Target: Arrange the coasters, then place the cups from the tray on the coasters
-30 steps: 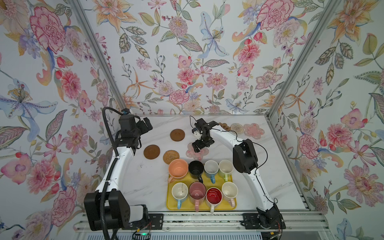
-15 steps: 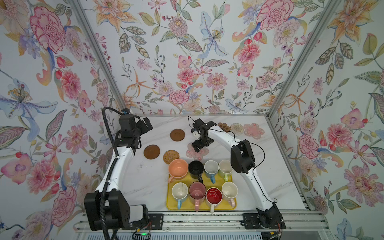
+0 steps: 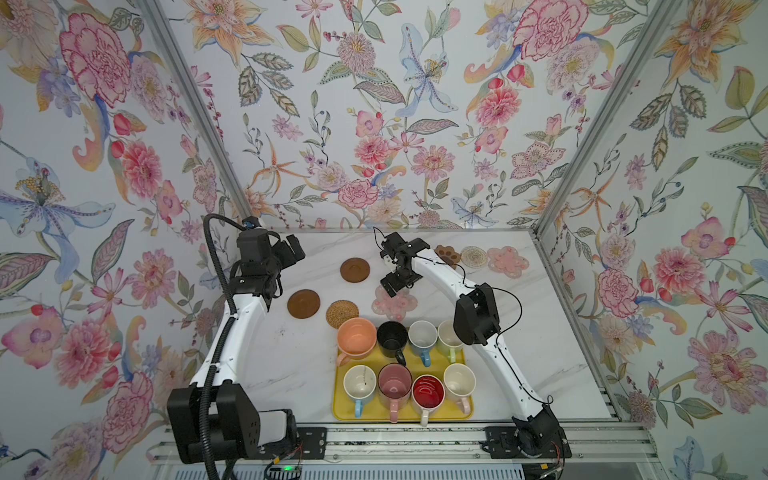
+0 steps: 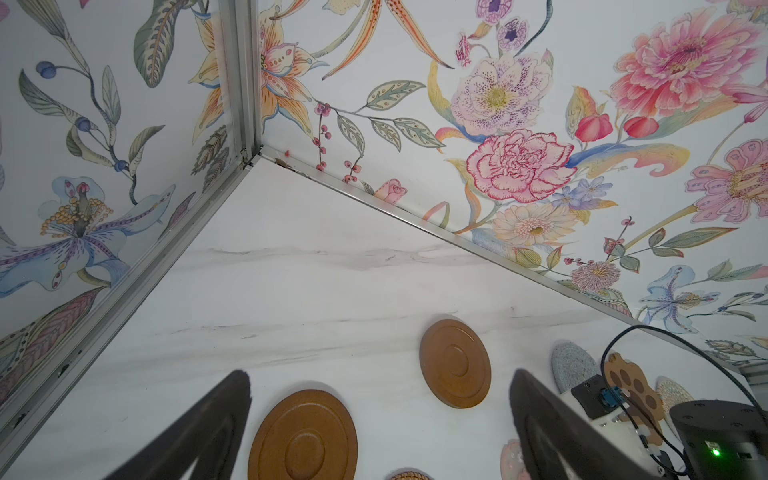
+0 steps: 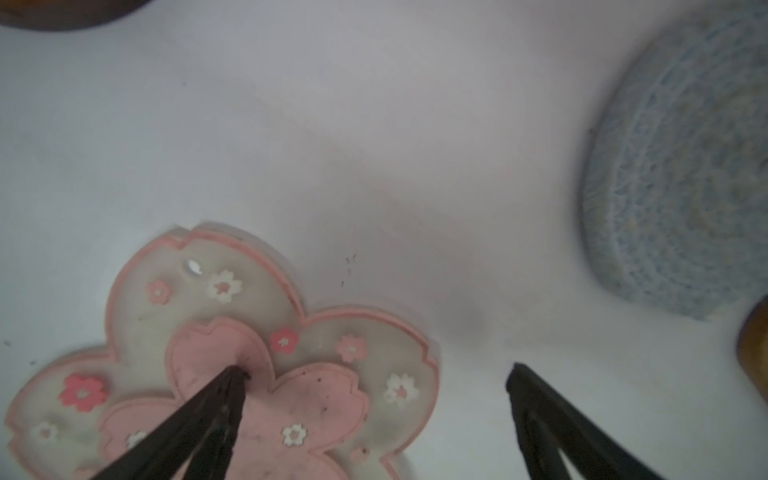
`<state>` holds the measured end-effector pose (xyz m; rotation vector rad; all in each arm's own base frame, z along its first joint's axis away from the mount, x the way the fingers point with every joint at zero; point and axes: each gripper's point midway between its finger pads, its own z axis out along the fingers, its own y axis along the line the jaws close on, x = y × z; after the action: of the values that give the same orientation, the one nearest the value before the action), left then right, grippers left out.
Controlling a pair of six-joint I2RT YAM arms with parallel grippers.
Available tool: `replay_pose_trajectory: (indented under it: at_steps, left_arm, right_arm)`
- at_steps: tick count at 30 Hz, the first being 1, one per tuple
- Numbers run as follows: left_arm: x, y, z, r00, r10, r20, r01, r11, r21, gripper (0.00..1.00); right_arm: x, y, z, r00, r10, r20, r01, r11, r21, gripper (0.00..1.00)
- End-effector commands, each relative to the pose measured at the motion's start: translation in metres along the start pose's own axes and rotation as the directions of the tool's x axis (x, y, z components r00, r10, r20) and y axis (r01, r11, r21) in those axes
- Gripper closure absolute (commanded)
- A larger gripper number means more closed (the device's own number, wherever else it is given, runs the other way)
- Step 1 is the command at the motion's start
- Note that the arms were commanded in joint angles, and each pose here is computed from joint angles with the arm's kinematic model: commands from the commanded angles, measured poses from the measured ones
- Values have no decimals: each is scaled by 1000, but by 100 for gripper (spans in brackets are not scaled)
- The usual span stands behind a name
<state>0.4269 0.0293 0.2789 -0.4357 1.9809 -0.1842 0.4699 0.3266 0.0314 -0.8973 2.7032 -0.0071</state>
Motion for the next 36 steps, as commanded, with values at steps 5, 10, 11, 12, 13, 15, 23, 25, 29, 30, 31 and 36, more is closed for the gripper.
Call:
replay_pose_trajectory:
  at_steps: [5, 10, 11, 12, 13, 15, 23, 25, 29, 30, 31, 36]
  left_arm:
    - [-10, -1, -10, 1000, -18, 23, 17, 1000, 10, 1]
    - [-8, -1, -9, 1000, -16, 18, 16, 1000, 9, 1]
    - [-8, -1, -9, 1000, -16, 18, 16, 1000, 9, 1]
    - [-8, 0, -9, 1000, -17, 18, 16, 1000, 8, 1]
    - [-8, 0, -9, 1000, -15, 19, 15, 1000, 8, 1]
    - [-7, 0, -8, 1000, -15, 17, 15, 1000, 7, 1]
    - [-6, 1, -8, 1000, -10, 16, 10, 1000, 6, 1]
    - [-6, 0, -8, 1000, -9, 18, 9, 1000, 6, 1]
    - [-6, 0, -9, 1000, -7, 18, 7, 1000, 7, 1]
    - [-5, 1, -9, 1000, -5, 16, 5, 1000, 5, 1]
    - [-6, 1, -9, 1000, -4, 17, 4, 1000, 5, 1]
    - [-6, 1, -10, 1000, -3, 20, 3, 1000, 2, 1]
  right_arm:
    - [-17, -34, -9, 987, 140, 73, -142, 990, 20, 1]
    - [-16, -27, -39, 990, 108, 90, -107, 994, -13, 1]
    - [-15, -24, -44, 991, 98, 91, -97, 995, -14, 1]
    - [-13, -23, -47, 992, 92, 90, -91, 996, -14, 1]
    - [-11, -20, -49, 993, 85, 84, -84, 996, -15, 1]
    - [-4, -13, -52, 995, 70, 69, -68, 997, -22, 1]
    - [21, 13, -38, 1000, 15, -11, -15, 999, -40, 2]
    - [21, 20, -37, 1000, 3, -10, -3, 999, -48, 3]
    - [20, 27, -33, 1000, -2, -12, 1, 999, -52, 2]
    - [20, 27, -32, 1000, -1, -14, 0, 999, -52, 2]
    - [21, 28, -30, 1000, 0, -19, -1, 999, -54, 2]
    - [27, 28, -19, 999, -3, -46, 1, 999, -51, 2]
